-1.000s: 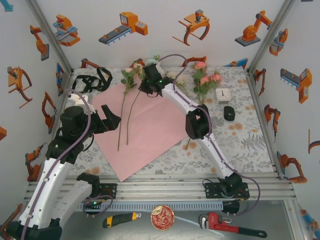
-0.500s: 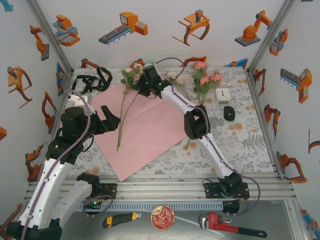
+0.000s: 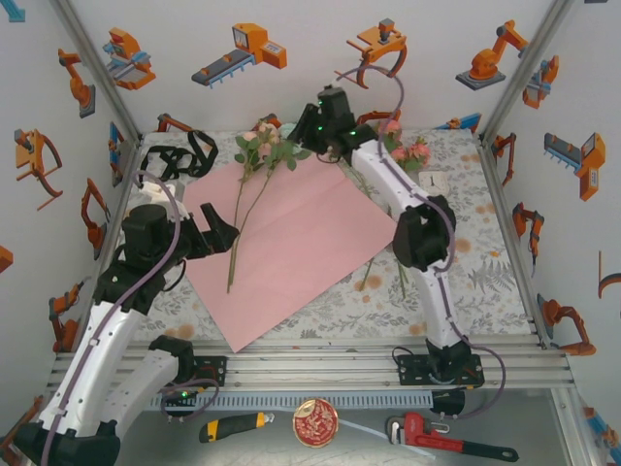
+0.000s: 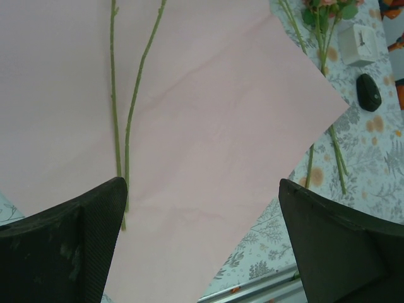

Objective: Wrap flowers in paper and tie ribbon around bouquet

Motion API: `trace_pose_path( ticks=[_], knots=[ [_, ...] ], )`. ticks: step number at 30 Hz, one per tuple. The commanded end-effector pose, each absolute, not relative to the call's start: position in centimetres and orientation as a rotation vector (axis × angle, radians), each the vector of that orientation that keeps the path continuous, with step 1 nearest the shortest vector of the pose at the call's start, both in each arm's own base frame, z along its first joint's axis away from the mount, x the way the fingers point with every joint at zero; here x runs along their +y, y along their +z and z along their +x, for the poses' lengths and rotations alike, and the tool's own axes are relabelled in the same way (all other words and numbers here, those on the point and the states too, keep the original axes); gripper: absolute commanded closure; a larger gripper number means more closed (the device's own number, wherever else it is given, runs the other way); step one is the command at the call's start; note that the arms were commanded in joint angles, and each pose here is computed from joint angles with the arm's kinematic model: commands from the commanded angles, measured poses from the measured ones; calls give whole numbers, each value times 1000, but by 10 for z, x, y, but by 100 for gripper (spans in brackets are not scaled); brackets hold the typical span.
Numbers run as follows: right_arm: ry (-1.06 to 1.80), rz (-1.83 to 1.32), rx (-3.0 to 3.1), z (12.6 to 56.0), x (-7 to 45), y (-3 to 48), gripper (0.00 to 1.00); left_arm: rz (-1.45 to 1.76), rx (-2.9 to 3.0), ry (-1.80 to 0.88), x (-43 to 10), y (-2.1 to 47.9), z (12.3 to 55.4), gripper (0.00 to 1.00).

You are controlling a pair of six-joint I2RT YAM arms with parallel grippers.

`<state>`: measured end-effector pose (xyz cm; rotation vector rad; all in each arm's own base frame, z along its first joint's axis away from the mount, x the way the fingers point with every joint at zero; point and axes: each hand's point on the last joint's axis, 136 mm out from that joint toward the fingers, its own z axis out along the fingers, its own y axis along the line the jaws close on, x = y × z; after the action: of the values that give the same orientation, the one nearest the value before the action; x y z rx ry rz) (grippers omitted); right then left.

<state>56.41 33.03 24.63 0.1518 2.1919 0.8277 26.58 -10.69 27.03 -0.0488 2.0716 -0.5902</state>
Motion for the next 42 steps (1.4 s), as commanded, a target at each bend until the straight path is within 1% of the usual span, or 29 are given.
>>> trace_pose_path(
  ticks=[1, 6, 9, 11, 13, 18, 23, 26, 32, 42],
  knots=[
    [496, 7, 2201, 563, 261, 256, 53, 34, 2032, -671, -122, 282, 267, 3],
    [229, -80, 2274, 565, 181, 231, 54, 29, 2039, -678, -124, 279, 269, 3],
    [131, -126, 2343, 567, 148, 206, 55, 26, 2040, -679, -124, 278, 270, 3],
    [108, -162, 2390, 567, 137, 192, 55, 29, 2044, -674, -124, 277, 271, 3],
    [136, -206, 2432, 567, 136, 177, 55, 29, 2049, -675, -125, 276, 273, 3],
    [315, -230, 2518, 564, 143, 141, 55, 14, 2072, -664, -125, 273, 278, 3],
    [386, -218, 2585, 562, 149, 113, 56, 5, 2091, -648, -123, 269, 280, 3],
    [425, -201, 2628, 559, 154, 95, 58, -8, 2090, -652, -123, 268, 280, 3],
    [409, -170, 2694, 553, 150, 68, 62, -20, 2090, -653, -123, 268, 282, 3],
    [383, -166, 2746, 548, 146, 46, 70, -40, 2102, -663, -124, 263, 285, 3]
  ],
)
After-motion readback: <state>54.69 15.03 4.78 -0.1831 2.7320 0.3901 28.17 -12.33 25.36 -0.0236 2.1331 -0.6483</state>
